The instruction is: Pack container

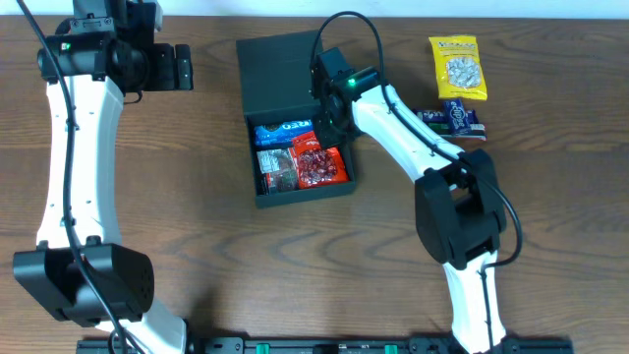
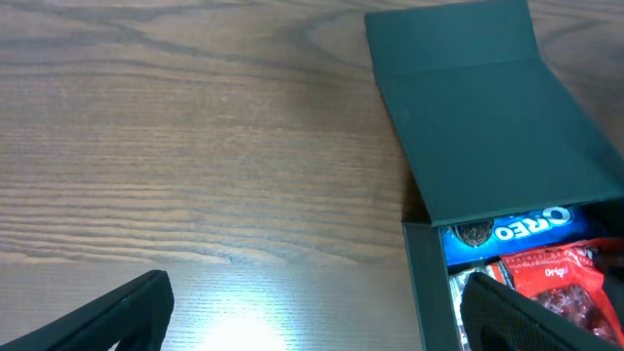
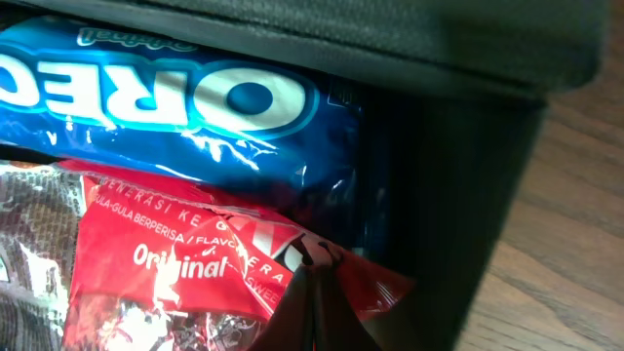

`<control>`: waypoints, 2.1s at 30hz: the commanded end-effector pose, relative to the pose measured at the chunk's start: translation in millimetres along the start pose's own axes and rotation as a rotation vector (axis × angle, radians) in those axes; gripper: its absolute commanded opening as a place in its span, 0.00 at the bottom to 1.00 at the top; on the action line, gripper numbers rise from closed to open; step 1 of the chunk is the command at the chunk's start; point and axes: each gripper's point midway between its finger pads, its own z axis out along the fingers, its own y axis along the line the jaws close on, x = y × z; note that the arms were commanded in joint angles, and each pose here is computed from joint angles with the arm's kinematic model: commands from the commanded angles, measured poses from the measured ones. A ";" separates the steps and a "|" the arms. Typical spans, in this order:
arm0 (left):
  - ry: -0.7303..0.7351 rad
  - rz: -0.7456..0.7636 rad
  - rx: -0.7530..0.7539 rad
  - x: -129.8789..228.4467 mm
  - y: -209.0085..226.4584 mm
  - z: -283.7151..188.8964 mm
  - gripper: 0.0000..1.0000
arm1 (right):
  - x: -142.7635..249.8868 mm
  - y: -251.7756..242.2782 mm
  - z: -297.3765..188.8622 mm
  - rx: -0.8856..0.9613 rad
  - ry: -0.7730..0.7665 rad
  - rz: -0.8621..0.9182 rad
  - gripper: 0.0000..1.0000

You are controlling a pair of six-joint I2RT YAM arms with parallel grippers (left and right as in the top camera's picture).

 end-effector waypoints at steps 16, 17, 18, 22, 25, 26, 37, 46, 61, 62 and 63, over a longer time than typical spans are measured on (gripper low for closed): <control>0.072 -0.024 0.008 12.5 0.6 18.4 0.95 | -31.4 12.6 -144.4 -0.079 -0.257 0.011 0.01; 0.091 -0.032 0.010 15.8 0.9 23.8 0.95 | -32.8 9.7 -159.2 -0.080 -0.290 0.016 0.01; 0.113 -0.035 0.021 19.7 -0.6 29.9 0.95 | -32.5 5.1 -172.2 -0.080 -0.314 0.023 0.01; 0.195 -0.048 0.100 34.2 -13.4 57.1 0.95 | -13.9 -22.9 -179.0 -0.053 -0.267 0.078 0.01; 0.254 -0.060 0.154 45.2 -21.8 79.0 0.95 | 7.2 -46.9 -154.5 -0.032 -0.170 0.158 0.01; 0.275 -0.064 0.169 49.2 -24.5 86.7 0.95 | 13.5 -53.5 -144.3 -0.026 -0.145 0.189 0.01; 0.432 -0.092 0.230 84.1 -56.1 138.7 0.95 | 72.4 -55.4 -60.4 -0.164 0.040 0.313 0.02; 0.477 -0.159 0.178 94.3 -51.9 147.8 0.06 | 75.2 -45.4 -51.2 -0.182 0.038 0.299 0.01; 0.536 -0.145 0.176 113.5 -79.8 174.0 0.06 | 80.2 -11.7 -49.7 -0.271 0.063 0.249 0.01; 0.533 -0.141 0.177 112.9 -81.0 174.4 0.06 | 81.3 -11.0 -49.4 -0.270 0.067 0.247 0.01; 0.531 -0.138 0.178 112.5 -82.6 174.8 0.06 | 82.8 -10.2 -49.4 -0.271 0.073 0.246 0.01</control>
